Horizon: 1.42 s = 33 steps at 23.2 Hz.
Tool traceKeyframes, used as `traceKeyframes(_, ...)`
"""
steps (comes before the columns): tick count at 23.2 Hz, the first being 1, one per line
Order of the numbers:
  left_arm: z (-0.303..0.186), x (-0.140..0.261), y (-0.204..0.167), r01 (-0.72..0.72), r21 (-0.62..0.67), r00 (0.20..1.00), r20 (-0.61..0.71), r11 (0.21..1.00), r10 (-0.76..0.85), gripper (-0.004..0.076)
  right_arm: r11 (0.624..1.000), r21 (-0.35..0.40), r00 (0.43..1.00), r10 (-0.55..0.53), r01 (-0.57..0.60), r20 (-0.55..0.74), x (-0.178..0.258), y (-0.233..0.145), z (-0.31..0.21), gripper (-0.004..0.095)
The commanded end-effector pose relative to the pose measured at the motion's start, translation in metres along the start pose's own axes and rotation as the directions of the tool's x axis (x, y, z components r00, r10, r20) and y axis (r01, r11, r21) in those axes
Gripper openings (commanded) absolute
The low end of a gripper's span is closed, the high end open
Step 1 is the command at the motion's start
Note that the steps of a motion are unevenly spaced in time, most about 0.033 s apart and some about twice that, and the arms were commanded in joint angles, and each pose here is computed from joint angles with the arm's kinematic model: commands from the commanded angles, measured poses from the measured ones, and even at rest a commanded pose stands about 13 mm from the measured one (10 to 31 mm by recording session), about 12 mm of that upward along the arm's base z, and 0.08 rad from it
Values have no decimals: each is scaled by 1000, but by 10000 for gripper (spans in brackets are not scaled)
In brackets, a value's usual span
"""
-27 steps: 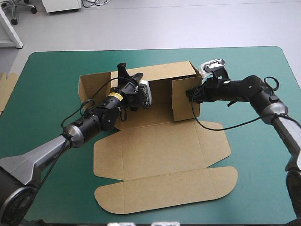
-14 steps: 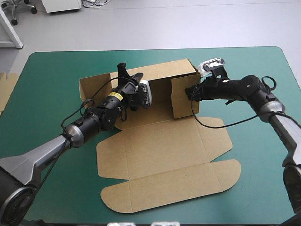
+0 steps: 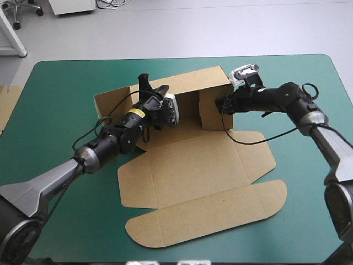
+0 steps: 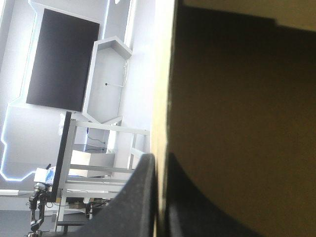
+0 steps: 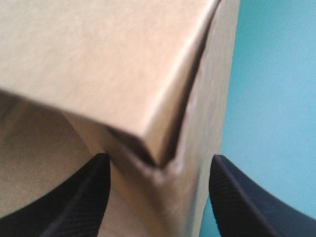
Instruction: Fold the box
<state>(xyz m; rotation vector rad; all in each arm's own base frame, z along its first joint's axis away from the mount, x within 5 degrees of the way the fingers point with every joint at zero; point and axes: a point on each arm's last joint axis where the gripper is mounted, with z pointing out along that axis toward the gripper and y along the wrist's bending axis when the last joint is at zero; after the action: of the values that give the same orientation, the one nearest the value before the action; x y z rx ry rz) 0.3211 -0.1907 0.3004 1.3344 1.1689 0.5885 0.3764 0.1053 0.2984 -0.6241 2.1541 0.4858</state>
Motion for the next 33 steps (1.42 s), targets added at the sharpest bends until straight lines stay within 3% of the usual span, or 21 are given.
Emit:
traceKeyframes(1, -10, -12, 28, 34, -128, 999, 39, 991, -29, 4, 999, 46, 992, -19, 14, 123, -26, 1, -19, 536)
traceKeyframes(6, -10, -12, 28, 34, -128, 999, 39, 991, -29, 4, 1000, 30, 993, -9, 6, 118, -24, 1, -16, 506)
traceKeyframes(11, -11, -12, 29, 34, -132, 999, 38, 991, -29, 4, 999, -35, 998, 19, -16, 66, -19, 6, -14, 284)
traceKeyframes(16, -11, -16, 28, 34, -129, 998, 50, 991, -28, 4, 1000, -23, 997, 19, -18, 74, -20, 5, -13, 179)
traceKeyframes(24, -12, -29, 31, 108, -100, 992, 74, 989, -101, 21, 995, -16, 991, 103, -102, 88, -21, 4, -13, 144)
traceKeyframes(26, -12, -32, 38, 131, -103, 989, 82, 986, -123, 66, 994, -19, 990, 113, -112, 86, -21, 4, -13, 144)
traceKeyframes(30, -12, -41, 55, 170, -92, 981, 113, 981, -159, 335, 991, -18, 987, 134, -132, 88, -21, 3, -13, 144)
traceKeyframes(33, -16, -47, 62, 198, -100, 974, 133, 975, -184, 434, 988, -17, 984, 156, -155, 86, -21, 3, -13, 136)
